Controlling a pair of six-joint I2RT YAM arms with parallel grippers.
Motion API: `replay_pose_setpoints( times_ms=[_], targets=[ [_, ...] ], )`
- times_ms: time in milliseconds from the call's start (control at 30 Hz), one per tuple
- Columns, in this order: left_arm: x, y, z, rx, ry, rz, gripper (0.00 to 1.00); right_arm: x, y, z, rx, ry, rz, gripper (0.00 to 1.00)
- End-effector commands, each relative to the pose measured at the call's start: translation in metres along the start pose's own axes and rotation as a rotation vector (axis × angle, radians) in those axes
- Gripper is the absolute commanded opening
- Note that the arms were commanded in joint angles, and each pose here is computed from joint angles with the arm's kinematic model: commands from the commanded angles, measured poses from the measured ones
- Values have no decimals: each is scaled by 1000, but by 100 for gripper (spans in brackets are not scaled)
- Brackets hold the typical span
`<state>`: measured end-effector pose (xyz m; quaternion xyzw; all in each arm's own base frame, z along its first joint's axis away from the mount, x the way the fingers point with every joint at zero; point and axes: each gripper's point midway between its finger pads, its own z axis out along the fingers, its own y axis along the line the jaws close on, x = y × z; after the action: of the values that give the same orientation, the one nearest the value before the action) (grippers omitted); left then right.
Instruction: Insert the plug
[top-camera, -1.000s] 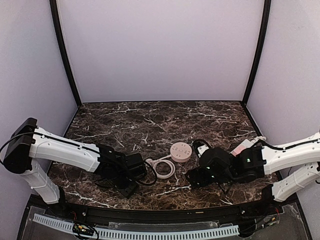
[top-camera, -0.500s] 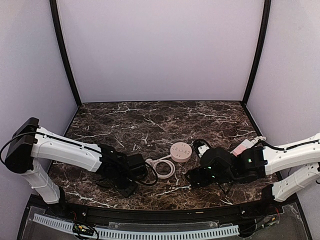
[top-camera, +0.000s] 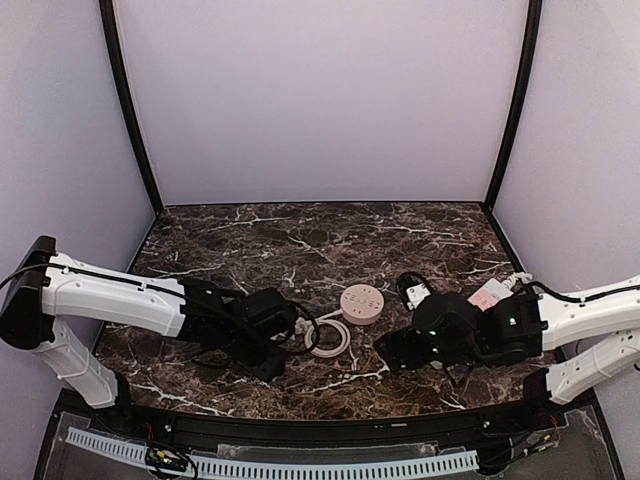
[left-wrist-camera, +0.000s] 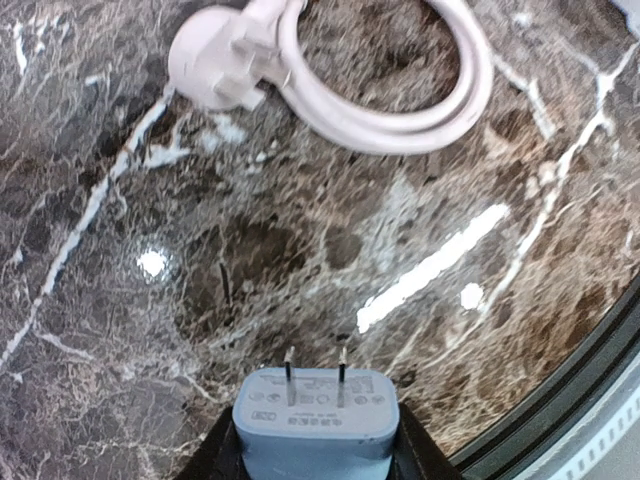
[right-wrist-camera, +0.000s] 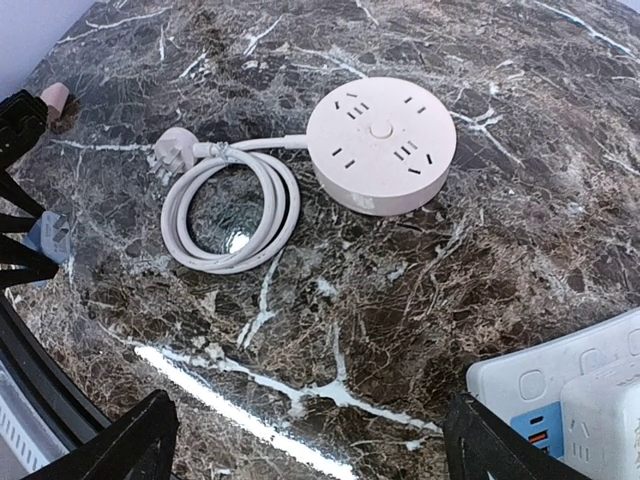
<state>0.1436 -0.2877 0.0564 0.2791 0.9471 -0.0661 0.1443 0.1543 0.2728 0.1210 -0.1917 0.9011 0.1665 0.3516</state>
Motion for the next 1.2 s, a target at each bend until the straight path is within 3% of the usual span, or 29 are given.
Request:
replay_pose_setpoints(
  times_ms=[0,133,200,600,767,1167],
  targets=[
    [-44,-18,-25,108,-166,-76,23,-18,-7,-9,6,-106,57,92],
    [-67,-26,-33,162,-242,-132,4,-30,-12,-17,-14,-199,95,91],
    [-80,-29,-38,195,-288,-171,1,-39,-12,-22,-35,-254,115,90],
    [-141,-25,-73,334,-519,-393,1,-80,-2,-44,-152,-543,153,89],
    [-170,-30,-95,472,-612,-484,1,-90,2,-48,-207,-662,197,89],
    [-202,-42,-133,610,-716,-569,1,-114,42,-43,-255,-789,122,88]
  ],
)
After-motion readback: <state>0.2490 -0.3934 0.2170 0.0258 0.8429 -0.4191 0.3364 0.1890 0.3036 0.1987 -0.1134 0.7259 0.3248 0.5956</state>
